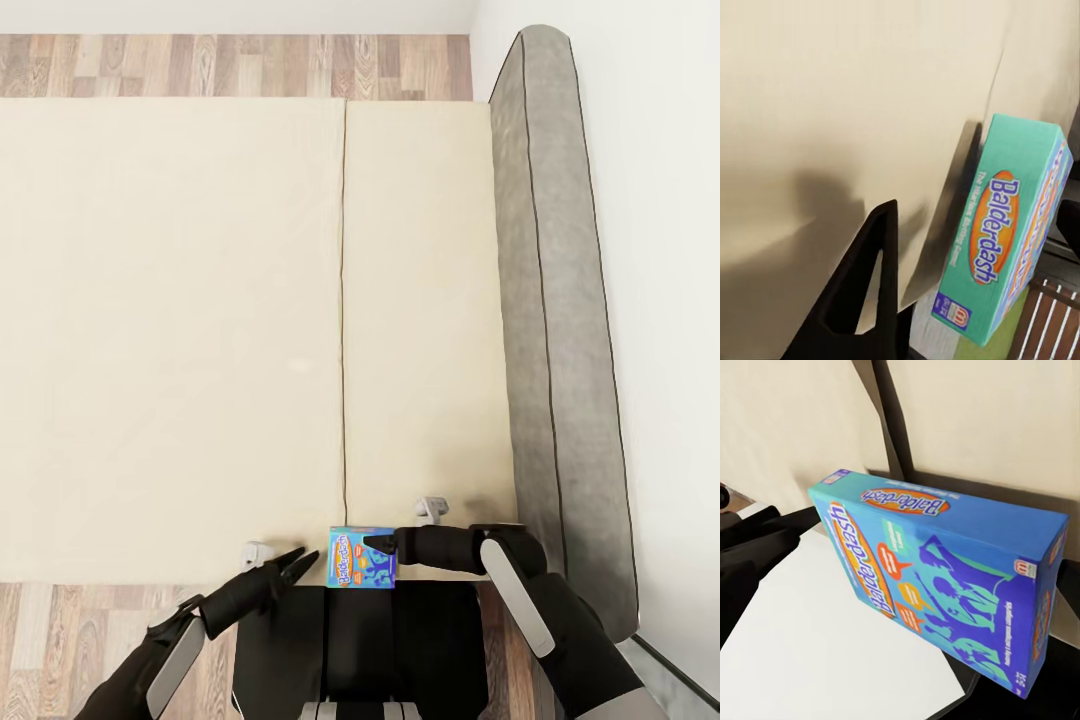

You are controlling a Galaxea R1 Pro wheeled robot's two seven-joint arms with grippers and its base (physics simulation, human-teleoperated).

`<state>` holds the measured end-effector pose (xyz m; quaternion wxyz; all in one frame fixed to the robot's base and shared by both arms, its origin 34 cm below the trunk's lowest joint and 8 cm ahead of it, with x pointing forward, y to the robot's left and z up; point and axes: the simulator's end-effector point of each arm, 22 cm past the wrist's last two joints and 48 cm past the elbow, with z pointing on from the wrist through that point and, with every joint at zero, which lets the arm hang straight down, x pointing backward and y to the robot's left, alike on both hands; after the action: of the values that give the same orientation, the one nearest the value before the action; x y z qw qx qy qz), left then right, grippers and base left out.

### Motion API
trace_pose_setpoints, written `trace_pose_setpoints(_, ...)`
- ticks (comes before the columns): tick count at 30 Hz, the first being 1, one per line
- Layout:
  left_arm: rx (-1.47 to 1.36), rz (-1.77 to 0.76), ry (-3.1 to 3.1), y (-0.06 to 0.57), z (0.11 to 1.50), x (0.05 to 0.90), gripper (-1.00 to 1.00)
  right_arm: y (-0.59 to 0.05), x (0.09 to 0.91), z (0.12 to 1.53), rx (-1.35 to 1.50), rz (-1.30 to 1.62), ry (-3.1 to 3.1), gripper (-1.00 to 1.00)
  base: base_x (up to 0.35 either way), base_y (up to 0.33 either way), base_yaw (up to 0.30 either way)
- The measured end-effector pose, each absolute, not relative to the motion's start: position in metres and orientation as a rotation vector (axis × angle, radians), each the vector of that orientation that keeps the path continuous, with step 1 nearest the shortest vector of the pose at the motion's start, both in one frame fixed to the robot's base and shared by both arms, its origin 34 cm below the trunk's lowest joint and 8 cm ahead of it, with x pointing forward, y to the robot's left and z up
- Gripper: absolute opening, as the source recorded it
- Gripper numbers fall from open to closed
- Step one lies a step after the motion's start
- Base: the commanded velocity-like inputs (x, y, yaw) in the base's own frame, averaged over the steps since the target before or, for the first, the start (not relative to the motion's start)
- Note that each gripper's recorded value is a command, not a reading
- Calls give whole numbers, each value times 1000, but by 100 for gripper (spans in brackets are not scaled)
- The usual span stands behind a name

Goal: Put all the toys in the child's room - the three board games (two on the bed and one on the table), the two jigsaw puzzles on the table, and the tennis ball on the table - inside the toy box on the table in the child's room.

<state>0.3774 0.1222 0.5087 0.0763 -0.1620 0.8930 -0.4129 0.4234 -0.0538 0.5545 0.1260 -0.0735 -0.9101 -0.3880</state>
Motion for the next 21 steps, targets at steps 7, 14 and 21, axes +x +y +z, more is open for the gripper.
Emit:
trace_pose_setpoints(7, -503, -1215, 2688, 124, 506, 376, 100, -53, 423, 555, -222, -1137, -2645, 100, 0, 0, 0)
trace_pose_setpoints(14, -524, -1238, 2671, 120, 507, 377, 100, -52, 424, 558, -243, -1155, -2634, 100, 0, 0, 0)
trace_pose_setpoints(21, -524, -1258, 2671, 117, 507, 375, 100, -51, 426, 561, -262, -1173, -2625, 100, 0, 0, 0)
